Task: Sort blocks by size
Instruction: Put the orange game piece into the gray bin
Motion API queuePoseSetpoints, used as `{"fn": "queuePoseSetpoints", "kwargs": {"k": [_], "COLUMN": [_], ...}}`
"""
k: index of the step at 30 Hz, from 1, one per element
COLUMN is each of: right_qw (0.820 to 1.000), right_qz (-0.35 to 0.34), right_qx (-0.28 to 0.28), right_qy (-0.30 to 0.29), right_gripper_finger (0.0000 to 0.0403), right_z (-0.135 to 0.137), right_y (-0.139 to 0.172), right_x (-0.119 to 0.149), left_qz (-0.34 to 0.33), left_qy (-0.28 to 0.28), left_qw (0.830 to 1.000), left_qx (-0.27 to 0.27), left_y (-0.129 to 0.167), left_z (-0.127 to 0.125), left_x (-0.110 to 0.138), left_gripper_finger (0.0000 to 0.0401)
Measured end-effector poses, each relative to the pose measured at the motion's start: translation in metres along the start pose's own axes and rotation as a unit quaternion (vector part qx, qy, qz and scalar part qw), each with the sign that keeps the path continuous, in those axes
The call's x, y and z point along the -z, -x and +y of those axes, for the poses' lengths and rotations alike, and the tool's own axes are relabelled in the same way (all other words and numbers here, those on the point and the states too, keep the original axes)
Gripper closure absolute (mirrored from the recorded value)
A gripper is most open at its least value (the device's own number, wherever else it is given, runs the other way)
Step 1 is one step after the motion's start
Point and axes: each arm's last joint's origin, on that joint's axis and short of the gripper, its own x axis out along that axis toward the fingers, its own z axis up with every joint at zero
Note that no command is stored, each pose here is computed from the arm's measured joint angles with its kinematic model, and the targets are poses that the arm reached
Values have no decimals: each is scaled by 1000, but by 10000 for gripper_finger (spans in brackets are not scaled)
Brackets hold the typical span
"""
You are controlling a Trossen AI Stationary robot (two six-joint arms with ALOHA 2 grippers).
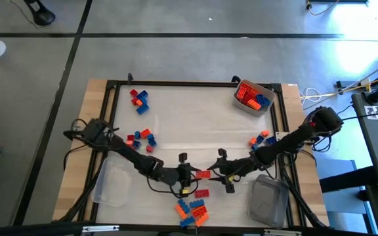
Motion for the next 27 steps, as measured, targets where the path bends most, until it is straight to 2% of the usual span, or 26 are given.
{"fn": "queuePoseSetpoints", "kwargs": {"k": [5, 11, 19, 27], "right_qw": [1000, 998, 994, 993], "right_qz": [-23, -65, -108, -110], "right_qx": [19, 19, 25, 25], "right_qy": [8, 4, 27, 39], "right_gripper_finger": [207, 207, 207, 222], "right_z": [-1, 0, 1, 1], "right_y": [2, 3, 4, 4], "right_x": [-5, -14, -22, -22], "left_qz": [-26, -47, -67, -73], "left_qy": [6, 22, 34, 30], "left_qw": [999, 998, 997, 997], "left_qx": [-23, -23, -21, -21], "left_y": [14, 21, 22, 22], "left_z": [-3, -1, 0, 0], "left_x": [-17, -30, -36, -37], "left_gripper_finger": [273, 273, 273, 273]}}
